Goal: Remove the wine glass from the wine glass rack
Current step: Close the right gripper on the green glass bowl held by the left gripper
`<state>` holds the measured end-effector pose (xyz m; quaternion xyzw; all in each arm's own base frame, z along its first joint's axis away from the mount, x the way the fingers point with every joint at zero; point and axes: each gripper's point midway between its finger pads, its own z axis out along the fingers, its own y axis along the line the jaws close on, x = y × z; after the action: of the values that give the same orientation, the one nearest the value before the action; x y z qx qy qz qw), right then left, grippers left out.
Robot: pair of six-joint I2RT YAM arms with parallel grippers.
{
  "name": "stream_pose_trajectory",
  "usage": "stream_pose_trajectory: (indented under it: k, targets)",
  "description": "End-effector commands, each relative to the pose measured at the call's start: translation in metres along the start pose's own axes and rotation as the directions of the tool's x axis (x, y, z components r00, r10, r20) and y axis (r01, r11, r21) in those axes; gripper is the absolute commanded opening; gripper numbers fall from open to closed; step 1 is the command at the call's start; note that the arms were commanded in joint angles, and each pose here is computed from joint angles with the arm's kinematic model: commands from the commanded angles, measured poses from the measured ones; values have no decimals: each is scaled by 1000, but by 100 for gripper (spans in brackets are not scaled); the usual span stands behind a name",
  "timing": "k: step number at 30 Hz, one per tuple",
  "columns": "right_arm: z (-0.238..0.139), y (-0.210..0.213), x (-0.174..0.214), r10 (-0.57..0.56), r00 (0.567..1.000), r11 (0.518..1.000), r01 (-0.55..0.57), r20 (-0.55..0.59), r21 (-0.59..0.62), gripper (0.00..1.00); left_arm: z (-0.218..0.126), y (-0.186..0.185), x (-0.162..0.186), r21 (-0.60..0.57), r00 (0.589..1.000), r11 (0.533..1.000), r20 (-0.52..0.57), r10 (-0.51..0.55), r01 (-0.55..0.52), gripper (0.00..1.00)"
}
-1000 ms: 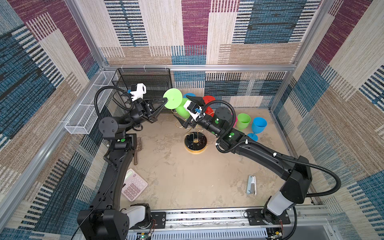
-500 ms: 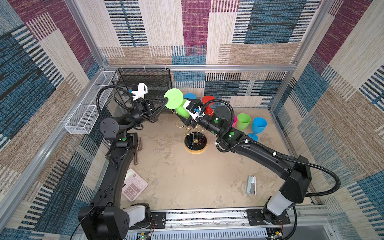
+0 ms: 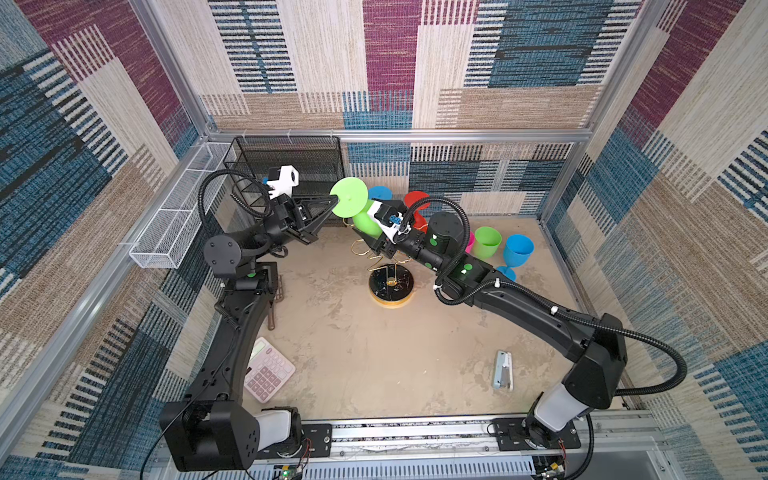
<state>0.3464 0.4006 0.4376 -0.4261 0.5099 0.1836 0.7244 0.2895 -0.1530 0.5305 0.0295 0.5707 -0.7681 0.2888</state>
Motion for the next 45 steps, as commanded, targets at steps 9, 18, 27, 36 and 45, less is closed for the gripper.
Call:
stream_pose_trajectory:
  k: [9,18,27,36,45]
  targets:
    - [-17,-9,-17,107,994,994,-107,0,20,32,-1,-12,-11,47,997,997,39,65,-66,28]
    - [-50,-12,-11,290,932,957,-288,-217,45,27,-6,16,-20,-136,916,913,58,396,-386,31]
    - [-108,13,25,410,785,901,-427,-464,74,25,-16,43,-4,-345,434,400,-25,900,-849,31]
    - [-126,44,53,443,682,855,-517,-582,44,24,-18,65,39,-161,-191,-227,-212,958,-960,38]
    - [-118,66,63,445,648,826,-564,-618,3,20,-8,64,57,-35,-345,-353,-145,927,-935,38]
